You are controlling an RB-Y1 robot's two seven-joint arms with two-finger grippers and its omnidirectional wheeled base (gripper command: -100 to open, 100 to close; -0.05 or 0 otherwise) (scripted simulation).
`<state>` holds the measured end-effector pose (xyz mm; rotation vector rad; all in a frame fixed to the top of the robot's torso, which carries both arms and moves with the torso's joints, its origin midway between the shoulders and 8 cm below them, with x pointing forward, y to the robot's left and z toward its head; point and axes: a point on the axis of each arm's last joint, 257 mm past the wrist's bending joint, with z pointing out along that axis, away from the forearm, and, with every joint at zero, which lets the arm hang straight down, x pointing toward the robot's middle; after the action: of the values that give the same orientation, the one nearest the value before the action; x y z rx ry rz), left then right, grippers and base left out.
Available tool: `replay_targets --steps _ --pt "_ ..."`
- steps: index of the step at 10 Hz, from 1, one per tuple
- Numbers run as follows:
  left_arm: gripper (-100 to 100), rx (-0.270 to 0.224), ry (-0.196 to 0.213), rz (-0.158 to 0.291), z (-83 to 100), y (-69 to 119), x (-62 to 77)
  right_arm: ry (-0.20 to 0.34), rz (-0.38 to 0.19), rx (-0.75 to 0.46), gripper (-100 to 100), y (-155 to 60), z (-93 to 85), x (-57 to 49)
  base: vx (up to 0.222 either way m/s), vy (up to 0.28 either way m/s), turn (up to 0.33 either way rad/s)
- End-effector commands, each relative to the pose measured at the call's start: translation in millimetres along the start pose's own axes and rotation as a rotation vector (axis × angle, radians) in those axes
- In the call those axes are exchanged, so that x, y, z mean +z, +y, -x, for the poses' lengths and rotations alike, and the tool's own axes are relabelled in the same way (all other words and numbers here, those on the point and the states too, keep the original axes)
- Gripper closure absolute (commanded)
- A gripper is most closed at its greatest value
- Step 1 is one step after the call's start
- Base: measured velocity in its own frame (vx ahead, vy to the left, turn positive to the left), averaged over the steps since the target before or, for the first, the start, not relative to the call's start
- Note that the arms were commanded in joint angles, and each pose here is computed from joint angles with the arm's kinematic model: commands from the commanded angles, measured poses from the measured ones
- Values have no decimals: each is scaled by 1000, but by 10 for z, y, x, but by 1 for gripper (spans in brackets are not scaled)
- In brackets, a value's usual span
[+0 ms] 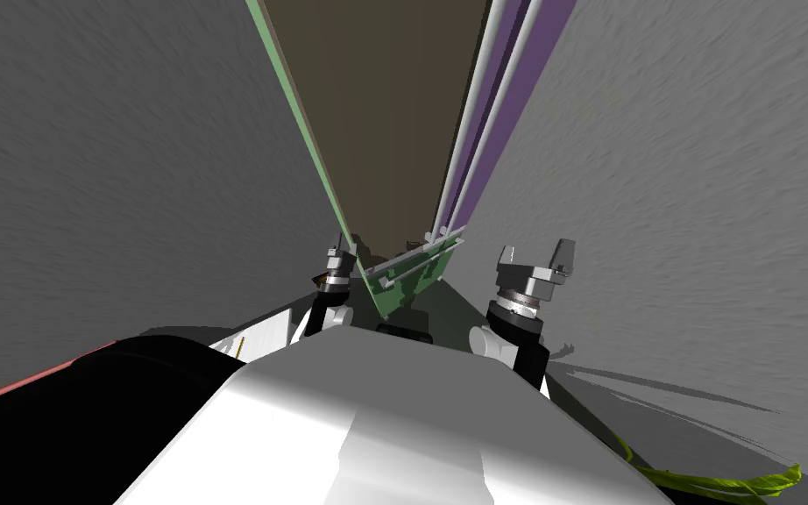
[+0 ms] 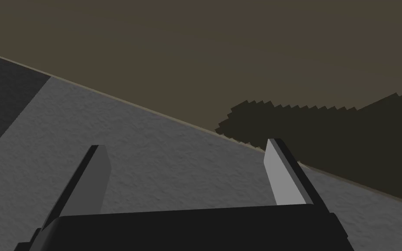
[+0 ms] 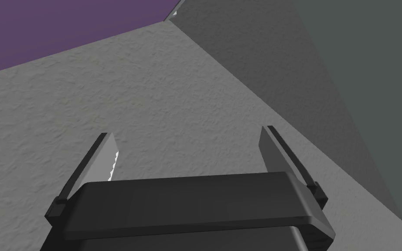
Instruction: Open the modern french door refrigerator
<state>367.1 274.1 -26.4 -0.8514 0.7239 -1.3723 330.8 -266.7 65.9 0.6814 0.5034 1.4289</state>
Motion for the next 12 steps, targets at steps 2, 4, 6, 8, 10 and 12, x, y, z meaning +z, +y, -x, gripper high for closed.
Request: replay_targets --steps 2,4,6,8,10,12 --pt "0 0 0 0 0 0 0 0 0 0 0 0 0 0 0 0 0" --pt "0 0 0 0 0 -1 0 0 0 0 0 1 0 0 0 0 0" --pt "0 0 0 0 0 -1 0 0 0 0 0 1 0 0 0 0 0" --pt "0 0 0 0 0 -2 0 0 0 0 0 2 0 0 0 0 0" --pt "-100 17 29 21 6 82 -20 0 0 0 0 2 0 0 10 -16 32" --pt "-100 33 48 58 68 245 -59 0 0 0 0 -1 0 -1 36 -86 101"
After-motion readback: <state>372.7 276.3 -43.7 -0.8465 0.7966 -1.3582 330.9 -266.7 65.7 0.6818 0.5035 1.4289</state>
